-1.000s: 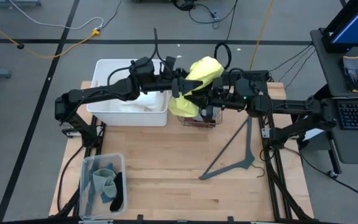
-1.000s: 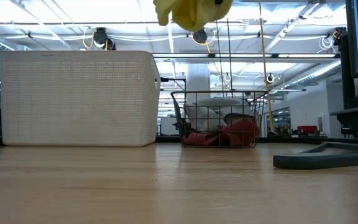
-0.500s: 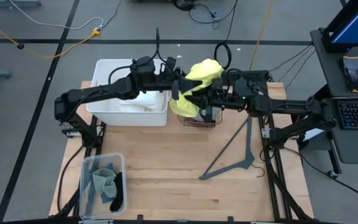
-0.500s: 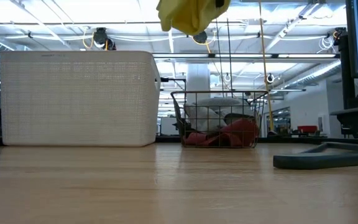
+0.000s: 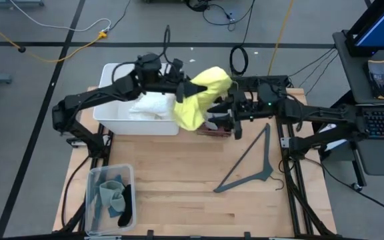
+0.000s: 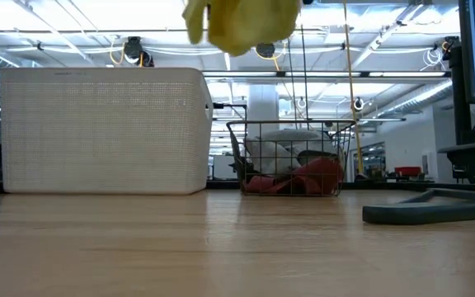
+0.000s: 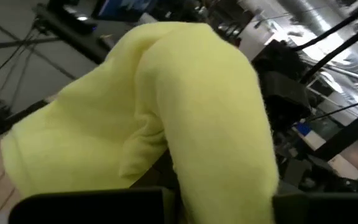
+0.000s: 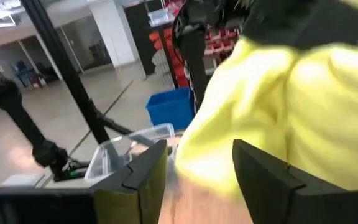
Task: Pick & Place Cloths
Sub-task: Put the yellow t-shirt into the white bin
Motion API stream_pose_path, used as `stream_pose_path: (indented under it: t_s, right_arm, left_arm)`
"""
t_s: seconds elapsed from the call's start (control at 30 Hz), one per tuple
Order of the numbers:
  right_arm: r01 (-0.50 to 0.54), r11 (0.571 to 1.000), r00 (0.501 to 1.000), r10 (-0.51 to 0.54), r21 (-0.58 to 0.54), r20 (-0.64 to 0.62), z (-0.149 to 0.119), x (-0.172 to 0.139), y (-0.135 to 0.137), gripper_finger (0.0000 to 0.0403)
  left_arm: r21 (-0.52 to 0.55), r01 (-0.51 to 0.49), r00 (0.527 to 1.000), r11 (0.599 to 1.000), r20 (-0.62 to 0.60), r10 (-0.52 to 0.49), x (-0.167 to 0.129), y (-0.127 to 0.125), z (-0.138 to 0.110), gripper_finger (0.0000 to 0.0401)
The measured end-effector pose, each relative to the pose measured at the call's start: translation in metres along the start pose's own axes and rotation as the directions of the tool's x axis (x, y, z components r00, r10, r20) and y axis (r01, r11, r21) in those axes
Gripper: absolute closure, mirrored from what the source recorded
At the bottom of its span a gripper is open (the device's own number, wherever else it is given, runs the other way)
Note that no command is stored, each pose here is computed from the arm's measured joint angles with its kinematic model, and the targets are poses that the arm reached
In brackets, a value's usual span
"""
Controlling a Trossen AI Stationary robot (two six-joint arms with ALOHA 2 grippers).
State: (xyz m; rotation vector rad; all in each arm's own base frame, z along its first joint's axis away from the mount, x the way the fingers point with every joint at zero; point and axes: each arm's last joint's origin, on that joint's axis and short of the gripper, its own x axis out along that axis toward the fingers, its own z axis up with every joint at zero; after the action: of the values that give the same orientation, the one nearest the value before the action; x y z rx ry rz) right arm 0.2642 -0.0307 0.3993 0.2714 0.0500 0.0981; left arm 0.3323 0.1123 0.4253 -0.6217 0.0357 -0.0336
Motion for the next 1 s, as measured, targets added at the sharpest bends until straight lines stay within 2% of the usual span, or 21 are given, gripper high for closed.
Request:
stream_pose_path:
  t_s: [0.17,0.4,0.6,0.73,0.87,1.0]
  right_arm:
    - [0.009,1.000,0.999,-0.010,-0.026,-0.036,0.003,-0.020,0.006,0.0222]
    - [0.015,0.996,0.998,-0.020,-0.086,-0.056,0.010,-0.053,0.016,0.0232]
    - [0.011,0.993,0.999,-0.015,-0.122,-0.035,0.016,-0.082,0.025,0.0234]
    - [0.007,0.992,1.000,-0.009,-0.129,-0.010,0.019,-0.099,0.031,0.0234]
    - [0.006,0.991,1.000,-0.006,-0.132,0.002,0.021,-0.115,0.035,0.0234]
    - [0.005,0.989,1.000,-0.004,-0.145,0.008,0.021,-0.130,0.039,0.0234]
  left_arm:
    - [-0.035,-0.067,0.997,0.997,-0.042,0.066,-0.025,-0.004,0.006,0.0342]
    - [-0.044,-0.110,0.994,0.993,-0.024,0.110,-0.062,-0.019,0.017,0.0342]
    - [-0.066,-0.237,0.971,0.969,0.027,0.239,-0.099,-0.029,0.025,0.0342]
    - [-0.073,-0.383,0.919,0.921,0.067,0.387,-0.124,-0.032,0.025,0.0342]
    - [-0.093,-0.537,0.836,0.838,0.070,0.544,-0.143,-0.033,0.020,0.0342]
    - [-0.091,-0.670,0.737,0.737,0.039,0.675,-0.154,-0.029,0.013,0.0342]
